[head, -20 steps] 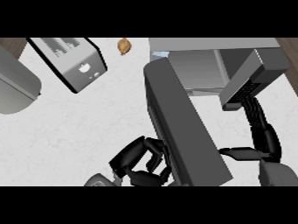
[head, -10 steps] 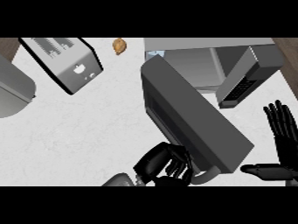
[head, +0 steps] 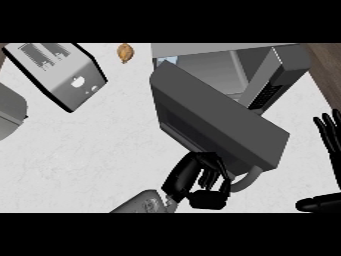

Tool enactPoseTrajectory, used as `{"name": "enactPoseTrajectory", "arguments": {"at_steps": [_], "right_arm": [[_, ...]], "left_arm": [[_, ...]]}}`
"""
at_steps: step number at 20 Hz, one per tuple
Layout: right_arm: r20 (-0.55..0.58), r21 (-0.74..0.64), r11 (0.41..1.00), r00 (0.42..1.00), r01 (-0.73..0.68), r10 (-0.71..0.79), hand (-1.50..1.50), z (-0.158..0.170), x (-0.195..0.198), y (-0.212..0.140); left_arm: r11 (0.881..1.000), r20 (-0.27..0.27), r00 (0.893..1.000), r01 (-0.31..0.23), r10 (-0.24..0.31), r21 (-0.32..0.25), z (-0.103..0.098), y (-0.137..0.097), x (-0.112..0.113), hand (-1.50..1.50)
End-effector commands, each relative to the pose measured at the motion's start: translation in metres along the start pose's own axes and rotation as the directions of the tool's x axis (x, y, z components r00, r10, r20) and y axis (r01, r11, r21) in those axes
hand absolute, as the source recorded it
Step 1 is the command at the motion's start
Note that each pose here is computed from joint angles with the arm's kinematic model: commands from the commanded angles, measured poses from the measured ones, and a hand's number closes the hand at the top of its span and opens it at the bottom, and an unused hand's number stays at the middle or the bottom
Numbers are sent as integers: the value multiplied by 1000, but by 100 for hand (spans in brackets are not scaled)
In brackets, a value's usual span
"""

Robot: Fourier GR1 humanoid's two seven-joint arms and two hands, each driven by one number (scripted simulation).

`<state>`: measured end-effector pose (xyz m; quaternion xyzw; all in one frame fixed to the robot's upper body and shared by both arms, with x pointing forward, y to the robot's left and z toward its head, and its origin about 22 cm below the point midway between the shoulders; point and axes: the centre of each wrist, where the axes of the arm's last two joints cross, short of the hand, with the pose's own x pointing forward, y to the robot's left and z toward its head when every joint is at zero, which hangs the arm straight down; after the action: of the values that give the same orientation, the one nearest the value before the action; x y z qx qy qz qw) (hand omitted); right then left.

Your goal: Pick up the milk, place it into the microwave and close the microwave

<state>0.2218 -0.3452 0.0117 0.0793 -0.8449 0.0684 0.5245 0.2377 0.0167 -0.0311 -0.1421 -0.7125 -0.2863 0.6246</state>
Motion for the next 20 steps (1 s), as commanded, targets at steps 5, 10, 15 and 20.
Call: {"name": "enactPoseTrajectory", "arguments": {"at_steps": [5,10,15,20], "right_arm": [[54,189,981,997,48,-59,-150,-28,31,0],[56,242,966,993,92,-108,-150,-30,37,6],[77,277,955,988,108,-134,-150,-41,46,7],[71,289,948,984,136,-162,-150,-46,52,8]], "left_arm": [[994,100,995,-22,12,105,-35,10,29,150],[981,89,996,-36,20,191,-56,26,39,150],[959,69,997,-55,37,277,-76,43,51,150],[928,84,993,-108,83,357,-88,58,55,150]]}}
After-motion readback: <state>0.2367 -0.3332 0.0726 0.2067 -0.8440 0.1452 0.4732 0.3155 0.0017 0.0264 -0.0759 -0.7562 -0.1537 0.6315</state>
